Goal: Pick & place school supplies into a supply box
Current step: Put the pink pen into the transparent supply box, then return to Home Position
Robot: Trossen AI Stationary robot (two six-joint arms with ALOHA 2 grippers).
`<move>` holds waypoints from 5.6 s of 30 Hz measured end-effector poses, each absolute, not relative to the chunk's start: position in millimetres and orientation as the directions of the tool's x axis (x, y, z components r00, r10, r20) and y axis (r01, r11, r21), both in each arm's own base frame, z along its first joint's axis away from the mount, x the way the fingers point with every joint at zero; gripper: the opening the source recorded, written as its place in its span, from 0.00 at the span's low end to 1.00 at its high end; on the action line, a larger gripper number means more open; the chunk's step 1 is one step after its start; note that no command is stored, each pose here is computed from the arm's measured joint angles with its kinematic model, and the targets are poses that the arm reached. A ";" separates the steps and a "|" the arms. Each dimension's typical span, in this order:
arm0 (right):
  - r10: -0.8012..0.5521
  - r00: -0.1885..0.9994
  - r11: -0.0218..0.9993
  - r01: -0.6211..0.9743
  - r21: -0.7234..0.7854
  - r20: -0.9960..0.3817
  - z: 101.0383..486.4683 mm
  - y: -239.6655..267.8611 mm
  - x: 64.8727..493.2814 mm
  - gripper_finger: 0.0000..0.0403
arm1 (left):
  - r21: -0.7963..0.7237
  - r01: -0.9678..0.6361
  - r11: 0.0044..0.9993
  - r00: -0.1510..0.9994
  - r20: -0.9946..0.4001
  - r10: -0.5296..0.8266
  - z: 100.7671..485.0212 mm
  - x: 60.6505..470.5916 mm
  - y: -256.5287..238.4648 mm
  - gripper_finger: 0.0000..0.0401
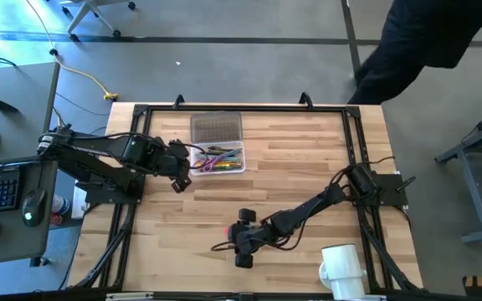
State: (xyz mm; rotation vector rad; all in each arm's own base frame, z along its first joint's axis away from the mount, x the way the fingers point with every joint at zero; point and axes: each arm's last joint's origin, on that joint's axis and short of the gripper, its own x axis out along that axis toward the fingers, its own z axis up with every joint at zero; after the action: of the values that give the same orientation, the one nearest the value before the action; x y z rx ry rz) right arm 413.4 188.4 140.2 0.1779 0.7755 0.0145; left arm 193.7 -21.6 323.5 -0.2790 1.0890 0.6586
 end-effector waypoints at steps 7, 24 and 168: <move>-0.017 0.740 0.990 0.108 0.093 -0.672 140.1 195.6 409.3 0.49 | 0.083 -0.622 0.779 0.323 -0.879 0.352 324.2 196.2 -22.0 0.28; -0.116 0.708 0.978 0.204 0.046 -0.696 115.7 185.9 413.8 0.49 | 0.064 -0.623 0.780 0.342 -0.874 0.344 324.9 198.1 -22.5 0.28; -0.461 0.728 0.723 -0.024 -0.690 -0.508 274.9 -19.4 405.8 0.35 | 0.263 -0.569 0.779 0.185 -0.882 0.433 326.1 172.8 -16.3 0.28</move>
State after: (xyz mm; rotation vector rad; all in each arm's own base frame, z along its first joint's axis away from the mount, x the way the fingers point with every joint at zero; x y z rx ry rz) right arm 405.8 -19.4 274.9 -0.7339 0.7269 -0.2662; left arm 172.8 -16.3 326.1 -0.1347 1.1913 0.7089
